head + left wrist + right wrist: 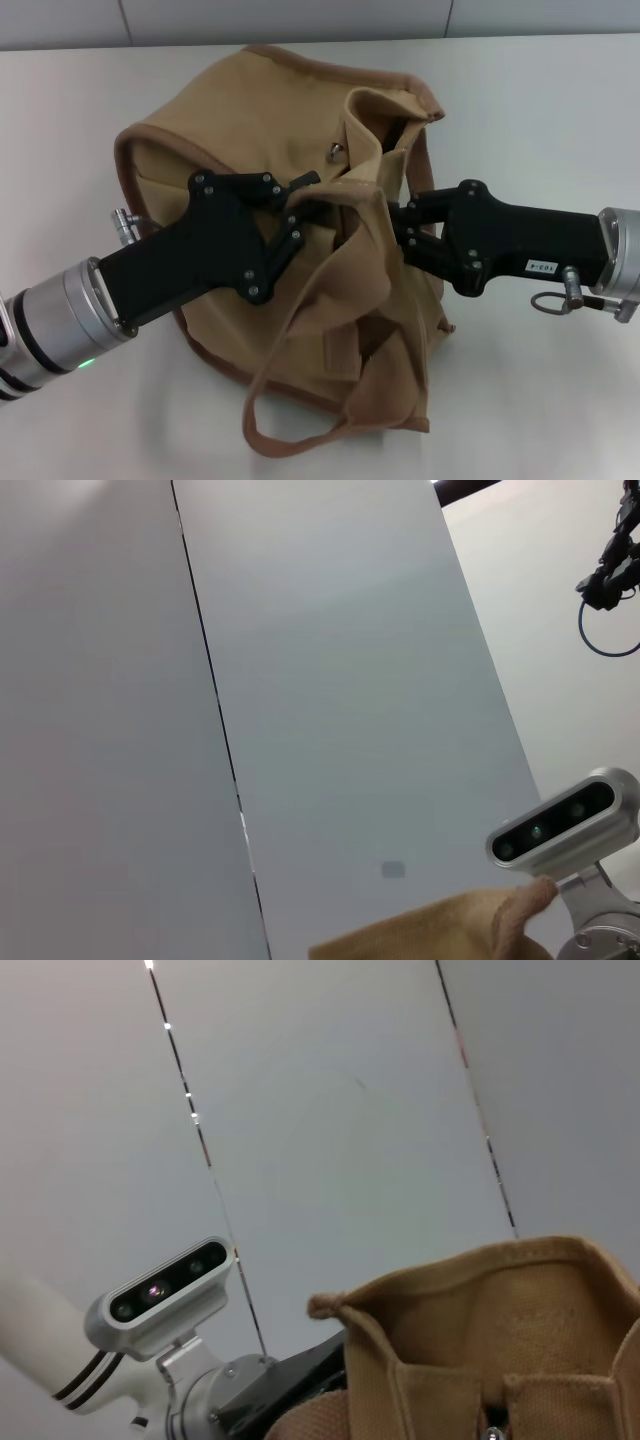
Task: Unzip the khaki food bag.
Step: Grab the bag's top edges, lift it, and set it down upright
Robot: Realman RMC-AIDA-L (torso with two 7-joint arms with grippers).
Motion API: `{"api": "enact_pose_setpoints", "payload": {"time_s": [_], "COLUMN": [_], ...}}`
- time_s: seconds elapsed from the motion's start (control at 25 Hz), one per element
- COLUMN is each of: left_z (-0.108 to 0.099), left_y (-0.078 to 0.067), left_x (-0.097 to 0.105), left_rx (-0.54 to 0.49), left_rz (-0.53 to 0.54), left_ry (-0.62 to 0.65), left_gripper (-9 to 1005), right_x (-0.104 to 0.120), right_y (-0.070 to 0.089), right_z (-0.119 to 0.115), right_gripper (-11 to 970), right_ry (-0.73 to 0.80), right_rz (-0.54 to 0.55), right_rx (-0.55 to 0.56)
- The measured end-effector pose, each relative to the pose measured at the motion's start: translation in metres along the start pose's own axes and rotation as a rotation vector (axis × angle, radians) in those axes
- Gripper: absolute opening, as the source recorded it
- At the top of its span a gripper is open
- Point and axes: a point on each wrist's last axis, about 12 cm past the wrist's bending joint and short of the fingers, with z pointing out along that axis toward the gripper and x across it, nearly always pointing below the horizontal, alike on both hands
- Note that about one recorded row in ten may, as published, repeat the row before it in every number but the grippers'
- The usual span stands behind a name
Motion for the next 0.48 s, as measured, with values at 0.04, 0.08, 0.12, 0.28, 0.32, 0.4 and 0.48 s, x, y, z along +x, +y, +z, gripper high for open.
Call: {"api": "enact_pose_setpoints", "payload": {"time_s": [0.04,0.08,0.12,0.28,0.32,0.4,0.48], "left_z": [0.0002,0.0007,0.0007,0.0016,0.0016,0.0016,0.0016], "left_y": [0.0001,0.0005,0.0005,0.0013,0.0013,0.0014,0.0016], "left_x": [0.0000,0.0001,0.0001,0.0002,0.0002,0.0001,0.0000], "left_rx": [0.001,0.001,0.001,0.002,0.002,0.001,-0.001], "left_rz": [0.000,0.001,0.001,0.003,0.003,0.003,0.003], "left_ry": [0.000,0.001,0.001,0.002,0.002,0.002,0.001], "left_gripper": [82,82,82,82,82,82,82], "right_x": [0.0002,0.0006,0.0010,0.0026,0.0026,0.0032,0.0051], "right_y": [0.0005,0.0011,0.0017,0.0029,0.0029,0.0031,0.0042], "right_z": [0.0005,0.0011,0.0018,0.0012,0.0012,-0.0005,-0.0031], "right_gripper": [253,236,219,154,137,121,120], "right_ry": [0.003,0.006,0.010,0.014,0.014,0.010,0.008], "right_rz": [0.000,0.001,0.001,0.004,0.004,0.005,0.004], "right_rx": [-0.005,-0.012,-0.018,-0.020,-0.020,-0.013,-0.004]}}
